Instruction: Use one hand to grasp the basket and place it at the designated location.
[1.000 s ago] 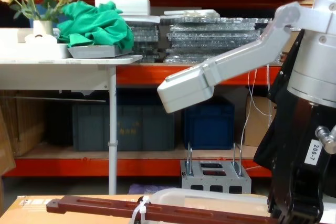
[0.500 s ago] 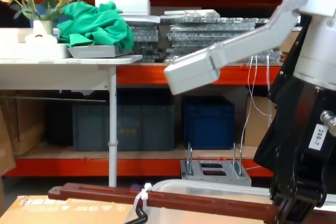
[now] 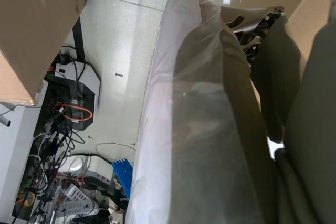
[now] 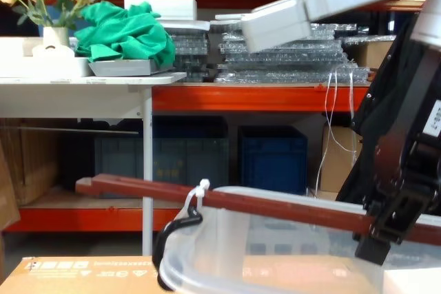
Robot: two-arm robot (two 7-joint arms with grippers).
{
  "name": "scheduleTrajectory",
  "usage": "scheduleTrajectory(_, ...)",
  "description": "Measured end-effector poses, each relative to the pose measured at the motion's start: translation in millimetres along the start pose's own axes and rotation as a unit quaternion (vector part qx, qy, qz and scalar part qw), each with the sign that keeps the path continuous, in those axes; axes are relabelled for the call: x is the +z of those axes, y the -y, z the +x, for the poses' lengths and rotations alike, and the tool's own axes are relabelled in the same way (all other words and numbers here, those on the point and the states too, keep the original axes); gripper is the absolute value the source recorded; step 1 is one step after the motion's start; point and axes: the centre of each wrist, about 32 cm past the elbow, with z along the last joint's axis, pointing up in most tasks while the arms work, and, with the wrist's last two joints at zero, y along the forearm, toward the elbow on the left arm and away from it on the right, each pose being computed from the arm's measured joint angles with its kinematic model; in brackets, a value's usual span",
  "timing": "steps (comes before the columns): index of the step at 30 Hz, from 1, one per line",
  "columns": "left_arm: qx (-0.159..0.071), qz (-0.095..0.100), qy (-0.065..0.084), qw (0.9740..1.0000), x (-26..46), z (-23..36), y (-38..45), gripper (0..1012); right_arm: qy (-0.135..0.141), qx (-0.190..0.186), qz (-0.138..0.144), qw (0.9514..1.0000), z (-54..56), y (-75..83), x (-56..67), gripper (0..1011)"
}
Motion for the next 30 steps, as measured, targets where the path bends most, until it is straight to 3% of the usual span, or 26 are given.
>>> scheduleTrajectory(8,0.000,0.000,0.000,1.0000,-0.1,0.0,0.0,0,-0.025,-0.022,-0.004,0.9995,-11.1,27.3,-7.9,247)
scheduleTrajectory(13,0.000,0.000,0.000,1.0000,0.0,0.0,0.0,0,-0.053,-0.031,-0.018,0.9979,-17.3,47.1,-12.3,247)
scheduleTrajectory(15,0.000,0.000,0.000,1.0000,-0.2,0.0,0.0,0,-0.077,-0.029,-0.029,0.9962,-20.7,56.0,-14.9,247)
scheduleTrajectory(18,0.000,0.000,0.000,1.0000,0.0,0.0,0.0,0,-0.090,-0.026,-0.035,0.9950,-23.0,59.9,-16.5,247)
scheduleTrajectory(23,0.000,0.000,0.000,1.0000,-0.1,0.0,0.0,0,-0.129,-0.021,-0.048,0.9903,-29.5,68.4,-24.6,247)
scheduleTrajectory(30,0.000,0.000,0.000,1.0000,0.0,0.0,0.0,0,-0.196,-0.021,-0.073,0.9776,-43.6,87.5,-42.0,247)
